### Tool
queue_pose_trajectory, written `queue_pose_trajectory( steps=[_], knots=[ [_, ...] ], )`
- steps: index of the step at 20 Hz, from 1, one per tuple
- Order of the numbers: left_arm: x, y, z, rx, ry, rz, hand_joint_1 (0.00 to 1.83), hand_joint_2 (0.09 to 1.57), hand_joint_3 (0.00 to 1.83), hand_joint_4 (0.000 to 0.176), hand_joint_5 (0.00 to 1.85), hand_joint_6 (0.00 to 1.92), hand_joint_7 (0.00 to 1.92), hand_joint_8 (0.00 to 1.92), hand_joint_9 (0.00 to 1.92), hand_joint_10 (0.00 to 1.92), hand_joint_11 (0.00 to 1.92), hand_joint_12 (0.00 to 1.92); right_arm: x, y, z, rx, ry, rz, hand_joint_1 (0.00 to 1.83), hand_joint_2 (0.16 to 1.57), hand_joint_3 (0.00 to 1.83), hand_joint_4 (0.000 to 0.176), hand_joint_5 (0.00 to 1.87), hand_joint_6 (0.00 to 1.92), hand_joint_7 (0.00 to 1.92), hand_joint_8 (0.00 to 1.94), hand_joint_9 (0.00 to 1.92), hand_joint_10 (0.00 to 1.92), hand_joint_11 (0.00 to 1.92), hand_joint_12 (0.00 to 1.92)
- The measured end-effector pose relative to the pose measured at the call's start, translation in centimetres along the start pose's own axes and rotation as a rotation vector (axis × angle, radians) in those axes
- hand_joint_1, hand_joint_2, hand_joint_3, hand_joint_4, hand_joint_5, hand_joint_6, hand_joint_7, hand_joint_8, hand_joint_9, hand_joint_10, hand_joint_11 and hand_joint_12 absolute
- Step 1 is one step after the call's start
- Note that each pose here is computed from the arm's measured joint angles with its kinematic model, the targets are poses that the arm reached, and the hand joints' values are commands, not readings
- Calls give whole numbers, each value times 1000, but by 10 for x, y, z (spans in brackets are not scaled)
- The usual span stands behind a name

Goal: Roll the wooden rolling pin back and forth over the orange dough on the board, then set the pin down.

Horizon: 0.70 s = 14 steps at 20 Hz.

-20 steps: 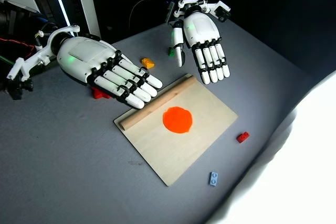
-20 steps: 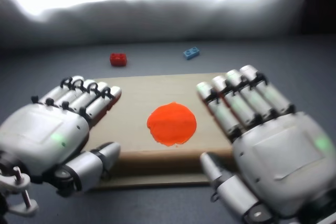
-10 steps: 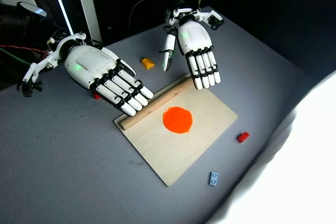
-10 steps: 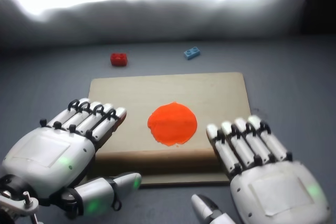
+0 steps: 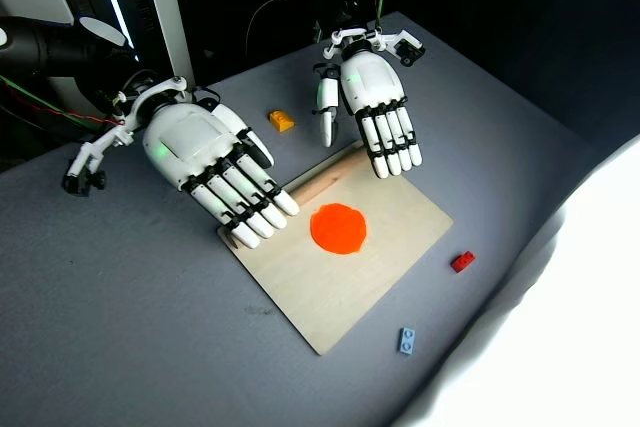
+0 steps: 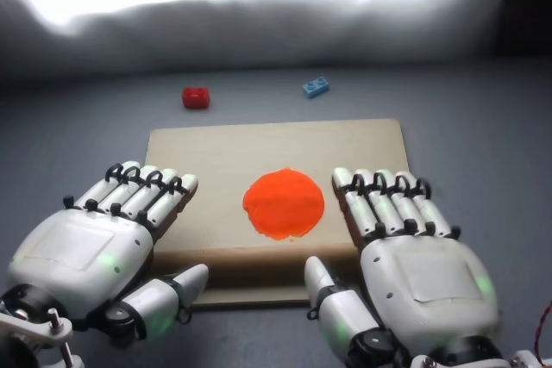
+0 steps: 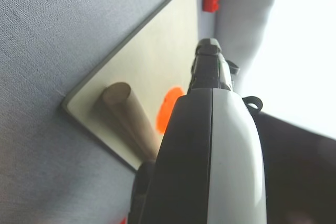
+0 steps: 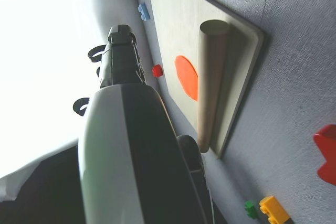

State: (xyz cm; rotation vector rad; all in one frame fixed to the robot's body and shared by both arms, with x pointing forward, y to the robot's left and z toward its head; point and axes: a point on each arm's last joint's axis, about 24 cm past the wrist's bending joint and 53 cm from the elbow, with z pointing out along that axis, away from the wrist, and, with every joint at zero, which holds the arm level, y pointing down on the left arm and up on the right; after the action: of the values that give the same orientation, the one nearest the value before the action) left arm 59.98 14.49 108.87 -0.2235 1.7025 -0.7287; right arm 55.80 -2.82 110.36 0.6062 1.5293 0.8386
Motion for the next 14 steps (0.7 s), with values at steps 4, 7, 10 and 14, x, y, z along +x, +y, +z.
queue_pose_trajectory(
  steps=[4, 7, 10, 14],
  knots=[
    [1, -2, 0, 6, 2, 1, 0, 1537, 39, 0, 0, 0, 0, 0, 0, 0, 0, 0, 11, 7, 3, -45, 56, 3, 0, 1548, 83, 0, 13, 4, 0, 0, 0, 0, 0, 0],
    [3, -3, -1, 4, 8, -7, 0, 1545, 39, 0, 0, 0, 0, 0, 0, 0, 0, 0, 28, 5, 1, -56, 137, -20, 0, 1548, 80, 0, 22, 7, 0, 0, 0, 0, 0, 0],
    [5, -4, -2, 7, 11, -11, 0, 1547, 37, 0, 0, 0, 0, 0, 0, 0, 0, 0, 33, 0, 2, -66, 171, -73, 0, 1550, 77, 0, 10, 2, 0, 0, 0, 0, 0, 0],
    [12, -2, -5, 2, 16, -36, 0, 1548, 35, 0, 0, 0, 0, 0, 0, 0, 0, 0, 32, -2, 7, -65, 159, -91, 0, 1550, 73, 0, 19, 5, 0, 0, 0, 0, 0, 0]
  ],
)
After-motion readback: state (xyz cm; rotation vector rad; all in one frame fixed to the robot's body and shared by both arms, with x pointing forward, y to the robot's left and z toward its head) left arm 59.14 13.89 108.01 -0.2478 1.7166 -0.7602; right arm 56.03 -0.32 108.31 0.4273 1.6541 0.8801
